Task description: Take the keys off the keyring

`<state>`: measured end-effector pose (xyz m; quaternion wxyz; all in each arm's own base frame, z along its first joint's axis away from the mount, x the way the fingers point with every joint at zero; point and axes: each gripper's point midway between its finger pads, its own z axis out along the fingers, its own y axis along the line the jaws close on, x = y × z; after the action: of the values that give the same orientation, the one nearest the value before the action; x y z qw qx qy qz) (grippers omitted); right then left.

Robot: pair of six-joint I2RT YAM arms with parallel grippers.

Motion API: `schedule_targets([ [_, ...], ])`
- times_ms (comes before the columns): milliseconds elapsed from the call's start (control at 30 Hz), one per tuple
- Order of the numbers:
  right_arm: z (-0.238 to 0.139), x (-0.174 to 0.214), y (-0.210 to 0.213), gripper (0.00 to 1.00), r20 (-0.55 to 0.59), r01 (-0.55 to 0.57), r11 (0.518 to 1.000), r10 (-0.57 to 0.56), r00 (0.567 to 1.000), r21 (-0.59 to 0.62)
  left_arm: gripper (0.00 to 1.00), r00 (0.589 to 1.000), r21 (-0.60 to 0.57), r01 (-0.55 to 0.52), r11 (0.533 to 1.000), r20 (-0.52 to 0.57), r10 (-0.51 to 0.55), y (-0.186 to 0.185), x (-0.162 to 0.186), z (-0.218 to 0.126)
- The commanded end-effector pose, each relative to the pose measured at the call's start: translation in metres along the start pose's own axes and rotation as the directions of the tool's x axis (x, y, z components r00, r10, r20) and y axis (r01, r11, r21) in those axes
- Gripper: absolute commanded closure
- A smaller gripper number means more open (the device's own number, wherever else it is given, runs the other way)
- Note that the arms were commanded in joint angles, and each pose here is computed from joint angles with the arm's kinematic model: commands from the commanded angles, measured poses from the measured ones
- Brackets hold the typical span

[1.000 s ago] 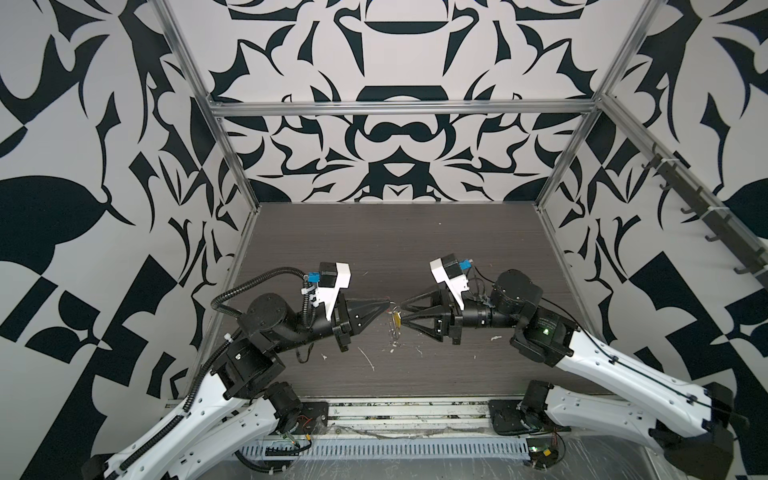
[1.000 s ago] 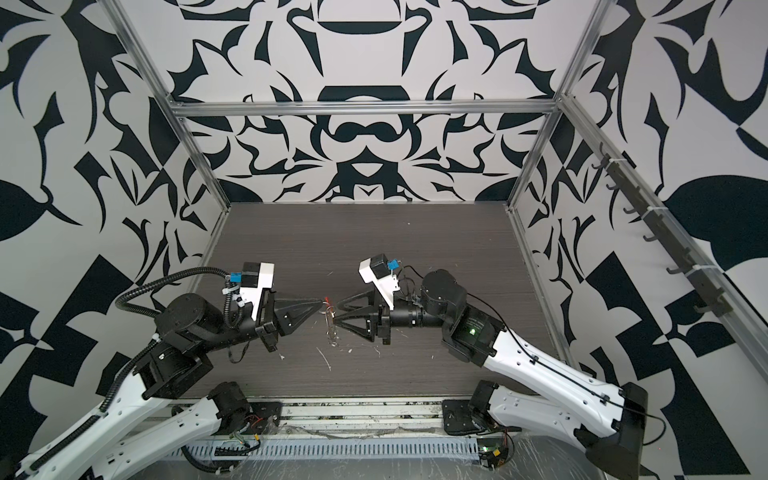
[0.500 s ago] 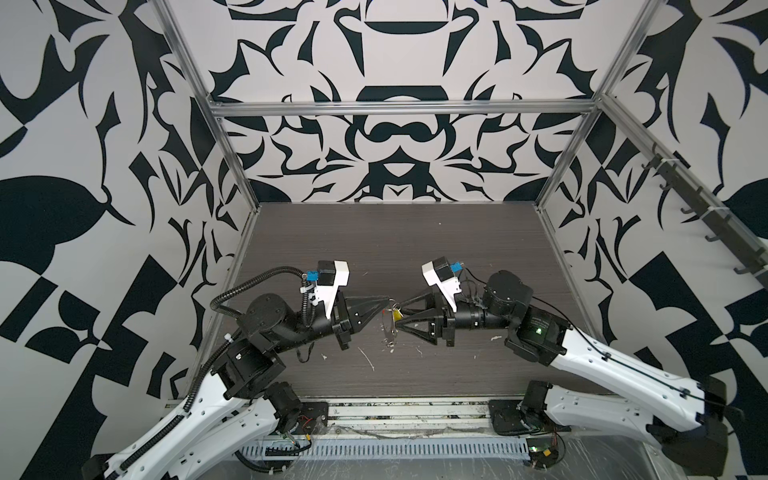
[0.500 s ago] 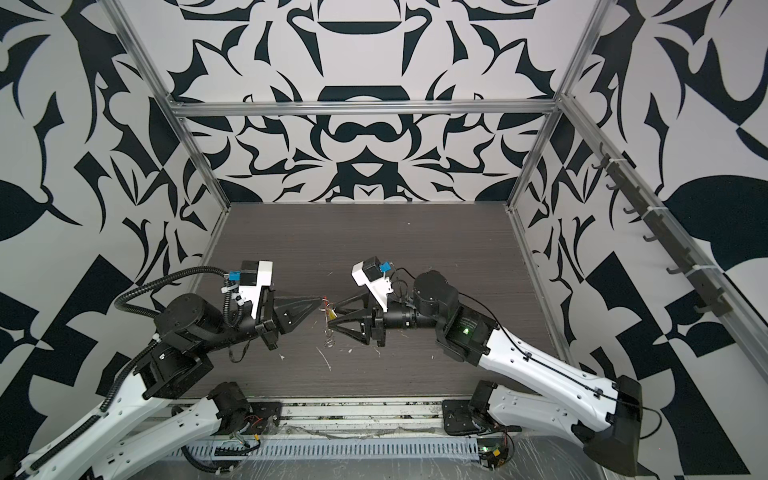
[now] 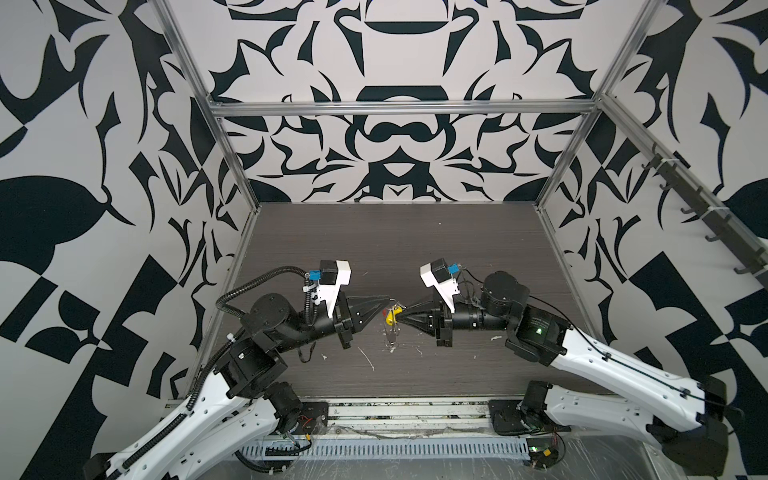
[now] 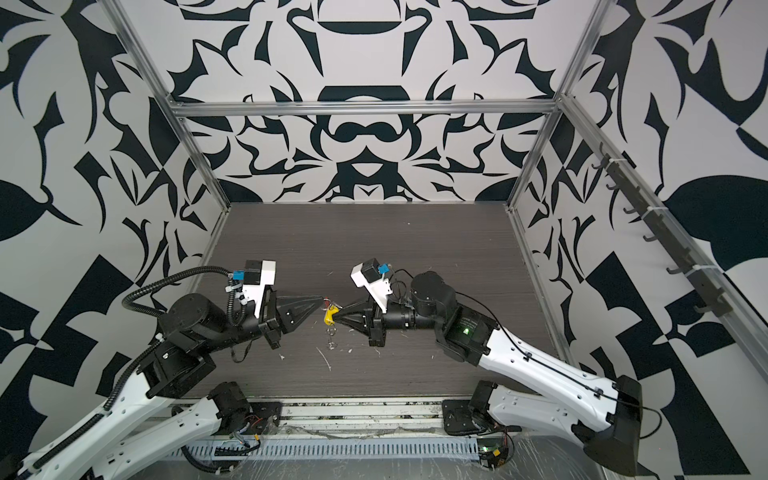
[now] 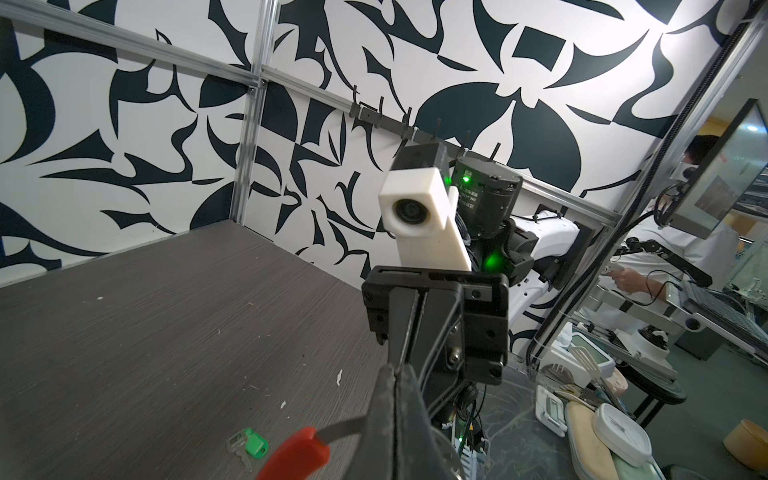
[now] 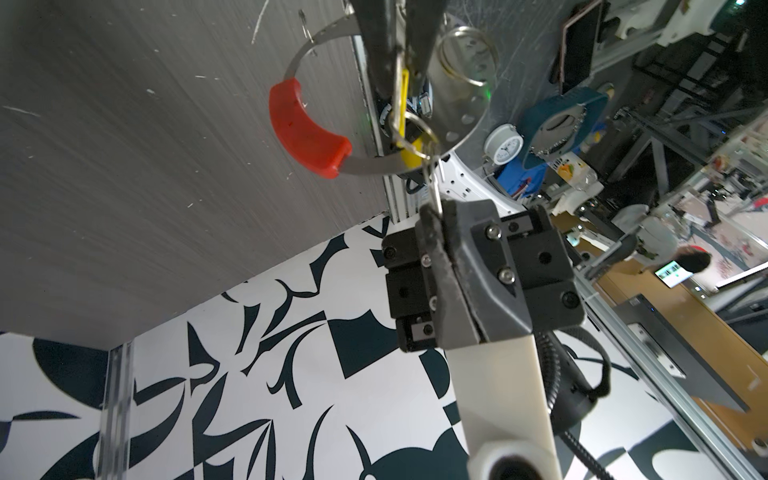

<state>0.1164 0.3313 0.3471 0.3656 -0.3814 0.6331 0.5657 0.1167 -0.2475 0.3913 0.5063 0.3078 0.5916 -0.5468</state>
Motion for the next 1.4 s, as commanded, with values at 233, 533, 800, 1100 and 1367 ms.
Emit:
schedule_targets([
  [233, 0.001, -0.014, 0.013, 1.0, 0.02, 0.052, 0.998, -0.052, 0.998, -0.024, 1.0, 0.992, -0.002, -0.022, 1.0, 0.122, 0.022, -0.004, -0.021, -0.008],
  [533, 0.009, 0.001, 0.007, 1.0, -0.025, 0.005, 0.999, -0.006, 1.0, -0.038, 1.0, 0.988, 0.011, -0.053, 0.999, 0.144, 0.051, -0.01, -0.028, -0.013],
  [800, 0.007, 0.0, 0.005, 1.0, -0.023, 0.005, 1.0, -0.005, 1.0, -0.016, 1.0, 0.992, 0.038, -0.072, 0.997, 0.11, 0.067, -0.016, -0.024, -0.013],
  [1100, -0.026, -0.037, 0.034, 0.54, 0.03, 0.144, 0.989, -0.144, 0.989, 0.014, 1.0, 0.997, 0.064, -0.052, 0.997, 0.066, 0.048, -0.018, -0.015, -0.01],
  [1367, -0.017, -0.064, 0.04, 0.49, 0.061, 0.207, 0.978, -0.207, 0.976, 0.01, 1.0, 0.997, 0.085, -0.039, 0.996, 0.068, 0.033, -0.019, -0.014, -0.007],
])
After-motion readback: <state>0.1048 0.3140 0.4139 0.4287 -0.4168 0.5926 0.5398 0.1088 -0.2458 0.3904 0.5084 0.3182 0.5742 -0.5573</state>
